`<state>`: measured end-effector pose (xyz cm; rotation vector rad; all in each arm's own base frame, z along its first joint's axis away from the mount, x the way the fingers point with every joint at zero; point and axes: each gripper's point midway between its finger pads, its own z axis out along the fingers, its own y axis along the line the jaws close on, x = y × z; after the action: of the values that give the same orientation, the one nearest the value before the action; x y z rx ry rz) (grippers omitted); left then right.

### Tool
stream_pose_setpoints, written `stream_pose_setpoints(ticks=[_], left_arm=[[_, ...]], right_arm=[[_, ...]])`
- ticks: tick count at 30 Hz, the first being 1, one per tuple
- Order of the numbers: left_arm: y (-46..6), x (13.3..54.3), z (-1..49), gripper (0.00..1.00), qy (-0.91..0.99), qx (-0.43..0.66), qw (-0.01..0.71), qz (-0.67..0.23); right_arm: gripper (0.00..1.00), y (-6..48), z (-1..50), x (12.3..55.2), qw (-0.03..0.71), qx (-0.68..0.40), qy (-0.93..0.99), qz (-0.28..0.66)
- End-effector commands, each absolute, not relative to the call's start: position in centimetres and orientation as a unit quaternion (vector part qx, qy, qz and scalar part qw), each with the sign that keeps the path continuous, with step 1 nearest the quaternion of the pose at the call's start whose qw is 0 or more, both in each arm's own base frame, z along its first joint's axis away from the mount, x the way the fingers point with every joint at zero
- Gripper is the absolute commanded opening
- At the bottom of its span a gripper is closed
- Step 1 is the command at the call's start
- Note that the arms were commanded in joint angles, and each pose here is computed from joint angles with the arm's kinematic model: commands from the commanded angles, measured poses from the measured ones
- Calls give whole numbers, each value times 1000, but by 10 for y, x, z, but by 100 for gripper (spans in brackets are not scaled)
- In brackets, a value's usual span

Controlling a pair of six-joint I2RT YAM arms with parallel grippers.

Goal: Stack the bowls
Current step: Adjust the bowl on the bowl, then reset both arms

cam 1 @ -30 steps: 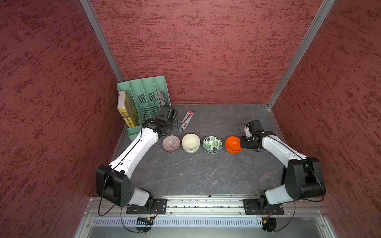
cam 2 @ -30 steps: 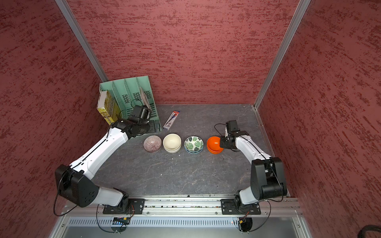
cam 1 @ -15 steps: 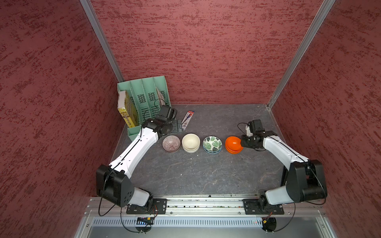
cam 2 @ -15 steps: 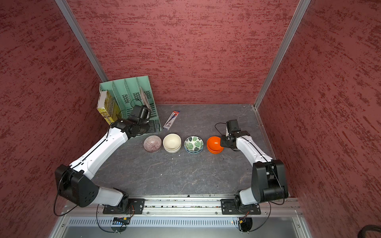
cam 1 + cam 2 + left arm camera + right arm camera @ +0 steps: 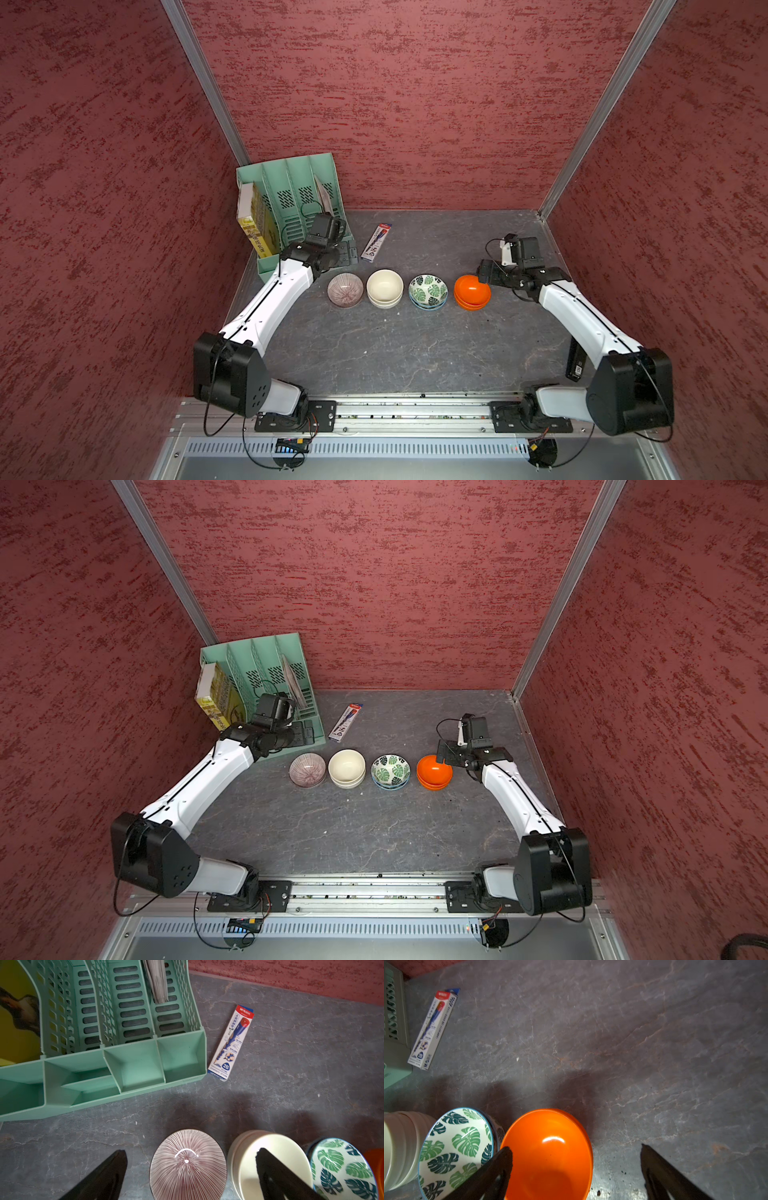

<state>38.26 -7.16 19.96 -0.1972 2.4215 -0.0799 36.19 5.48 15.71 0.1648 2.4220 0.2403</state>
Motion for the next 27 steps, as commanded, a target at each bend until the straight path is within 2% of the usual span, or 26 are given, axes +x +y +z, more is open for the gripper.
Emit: stream_pose_setpoints(ticks=[1,11,15,19,22,27], left_arm=[[-48,395,212,100,908,-106,405,-24],[-7,402,190,100,889,-131,437,35],[-3,401,181,100,872,-112,474,44],[-2,399,168,100,856,-92,505,53],[2,397,160,100,844,-76,527,66],[22,390,153,100,825,-110,550,73]], right_arm=[[98,42,192,378,432,68,897,62],[99,8,219,384,545,73,835,1],[99,5,210,378,586,43,809,-19],[99,-11,185,378,583,64,810,-20],[98,-10,176,382,610,46,791,-19],[98,-11,158,383,623,36,781,-17]])
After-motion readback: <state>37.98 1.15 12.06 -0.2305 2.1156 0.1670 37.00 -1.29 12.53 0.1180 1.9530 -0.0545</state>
